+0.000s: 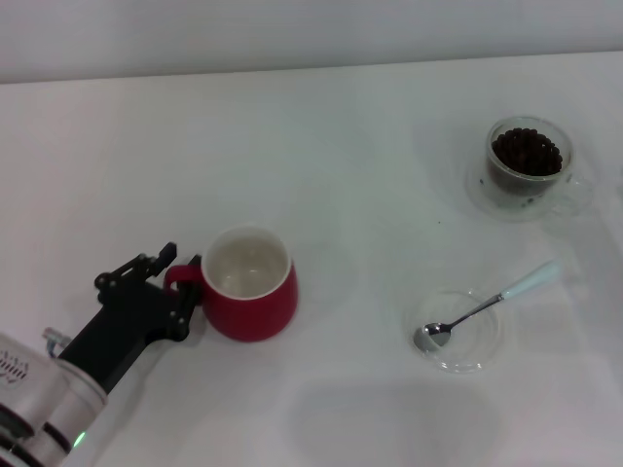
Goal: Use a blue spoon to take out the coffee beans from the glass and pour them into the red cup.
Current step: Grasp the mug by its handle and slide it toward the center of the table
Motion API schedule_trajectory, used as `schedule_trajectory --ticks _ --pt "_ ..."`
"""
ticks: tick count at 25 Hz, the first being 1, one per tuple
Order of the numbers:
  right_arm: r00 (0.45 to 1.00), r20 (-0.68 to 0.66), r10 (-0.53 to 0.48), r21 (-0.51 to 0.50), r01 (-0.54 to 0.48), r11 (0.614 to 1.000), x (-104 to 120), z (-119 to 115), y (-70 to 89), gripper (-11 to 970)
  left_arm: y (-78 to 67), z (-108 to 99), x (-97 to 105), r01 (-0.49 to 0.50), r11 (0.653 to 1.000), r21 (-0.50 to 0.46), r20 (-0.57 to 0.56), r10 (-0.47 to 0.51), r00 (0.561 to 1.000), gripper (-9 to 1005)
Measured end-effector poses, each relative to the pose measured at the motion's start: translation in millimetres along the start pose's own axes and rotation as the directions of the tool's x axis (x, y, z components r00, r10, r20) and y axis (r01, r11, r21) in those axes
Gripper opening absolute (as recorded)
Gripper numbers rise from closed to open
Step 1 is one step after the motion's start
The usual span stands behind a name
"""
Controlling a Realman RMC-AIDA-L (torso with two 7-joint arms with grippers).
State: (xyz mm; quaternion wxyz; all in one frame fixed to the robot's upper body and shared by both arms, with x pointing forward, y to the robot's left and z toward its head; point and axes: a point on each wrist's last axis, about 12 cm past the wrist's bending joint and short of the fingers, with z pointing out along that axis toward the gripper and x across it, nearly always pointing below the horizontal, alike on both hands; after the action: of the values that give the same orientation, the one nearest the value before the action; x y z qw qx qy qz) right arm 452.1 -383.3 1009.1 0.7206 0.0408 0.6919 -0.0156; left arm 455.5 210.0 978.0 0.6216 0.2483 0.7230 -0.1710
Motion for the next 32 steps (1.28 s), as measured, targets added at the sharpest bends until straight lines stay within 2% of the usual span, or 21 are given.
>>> schedule_trajectory --ticks 9,16,22,32 --pt "1.000 0.013 0.001 -0.006 -0.001 1.000 -2 1 0.9 746 -7.2 22 -11 -0.048 0.994 0.100 0.001 0.048 0.999 360" --pt "1.000 0.014 0.002 -0.005 -0.002 1.000 -2 0 0.6 745 -15.7 37 -12 -0.041 0.990 0.136 -0.057 0.049 0.997 376" --pt "1.000 0.013 0.003 -0.005 -0.003 1.000 -1 0 0.7 744 -17.9 47 -18 -0.021 0.987 0.157 -0.061 0.031 0.998 390" --pt "0.999 0.029 0.015 -0.023 -0.014 1.000 -2 -1 5.6 743 -28.4 60 -26 -0.039 0.966 0.255 -0.068 0.058 0.996 412"
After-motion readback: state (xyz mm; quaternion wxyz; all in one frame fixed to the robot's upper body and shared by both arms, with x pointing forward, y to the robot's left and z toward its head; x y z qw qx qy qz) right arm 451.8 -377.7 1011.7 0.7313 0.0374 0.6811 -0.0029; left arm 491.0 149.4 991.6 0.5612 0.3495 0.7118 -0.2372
